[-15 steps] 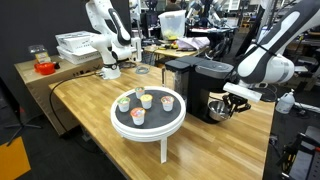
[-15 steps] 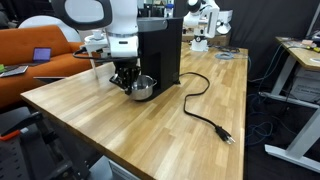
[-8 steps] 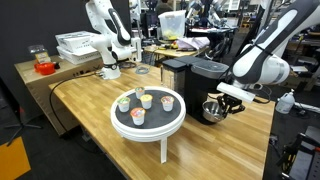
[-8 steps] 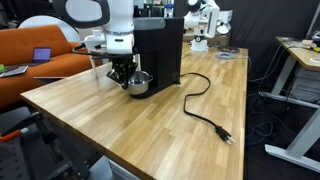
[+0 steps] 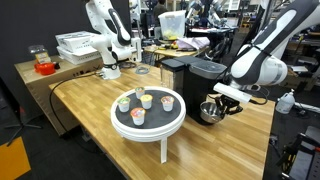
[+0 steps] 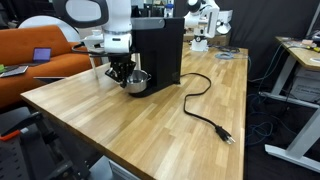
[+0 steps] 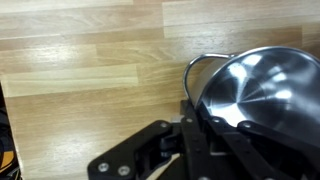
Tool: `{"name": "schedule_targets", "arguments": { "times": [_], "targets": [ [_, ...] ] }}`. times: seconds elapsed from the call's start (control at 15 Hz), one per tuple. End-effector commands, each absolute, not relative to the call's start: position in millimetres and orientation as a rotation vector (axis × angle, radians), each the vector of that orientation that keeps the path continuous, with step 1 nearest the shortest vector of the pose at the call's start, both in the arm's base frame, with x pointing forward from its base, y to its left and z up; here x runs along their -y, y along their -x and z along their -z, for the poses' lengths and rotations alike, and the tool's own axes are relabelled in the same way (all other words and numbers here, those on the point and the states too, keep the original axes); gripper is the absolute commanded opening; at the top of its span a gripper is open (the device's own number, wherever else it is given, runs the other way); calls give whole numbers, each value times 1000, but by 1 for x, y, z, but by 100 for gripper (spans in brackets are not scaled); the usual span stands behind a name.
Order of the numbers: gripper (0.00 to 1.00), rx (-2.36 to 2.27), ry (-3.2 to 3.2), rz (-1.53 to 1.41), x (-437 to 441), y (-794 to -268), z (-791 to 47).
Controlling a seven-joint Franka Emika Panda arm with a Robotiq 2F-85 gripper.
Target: Put the pot on the coffee maker
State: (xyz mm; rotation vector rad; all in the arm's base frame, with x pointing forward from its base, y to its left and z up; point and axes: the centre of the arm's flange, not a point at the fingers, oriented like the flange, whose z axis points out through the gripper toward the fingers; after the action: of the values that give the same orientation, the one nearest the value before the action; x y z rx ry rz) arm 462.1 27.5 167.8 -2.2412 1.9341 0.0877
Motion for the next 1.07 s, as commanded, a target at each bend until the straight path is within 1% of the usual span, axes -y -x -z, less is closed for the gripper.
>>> {"name": "schedule_targets", "arguments": {
  "times": [0.0, 0.07, 0.2, 0.27, 0.93, 1.0],
  "targets": [
    [32, -1956, 2171, -112, -29, -480, -163],
    [14, -1940, 2228, -93, -29, -463, -168],
    [28, -1942, 2221, -97, -31, -464, -167],
    [32, -1943, 2219, -97, -31, -465, -166],
    [33, -1945, 2216, -97, -31, -467, -166],
    [58, -1945, 2216, -97, -31, -467, -166]
  ]
}}
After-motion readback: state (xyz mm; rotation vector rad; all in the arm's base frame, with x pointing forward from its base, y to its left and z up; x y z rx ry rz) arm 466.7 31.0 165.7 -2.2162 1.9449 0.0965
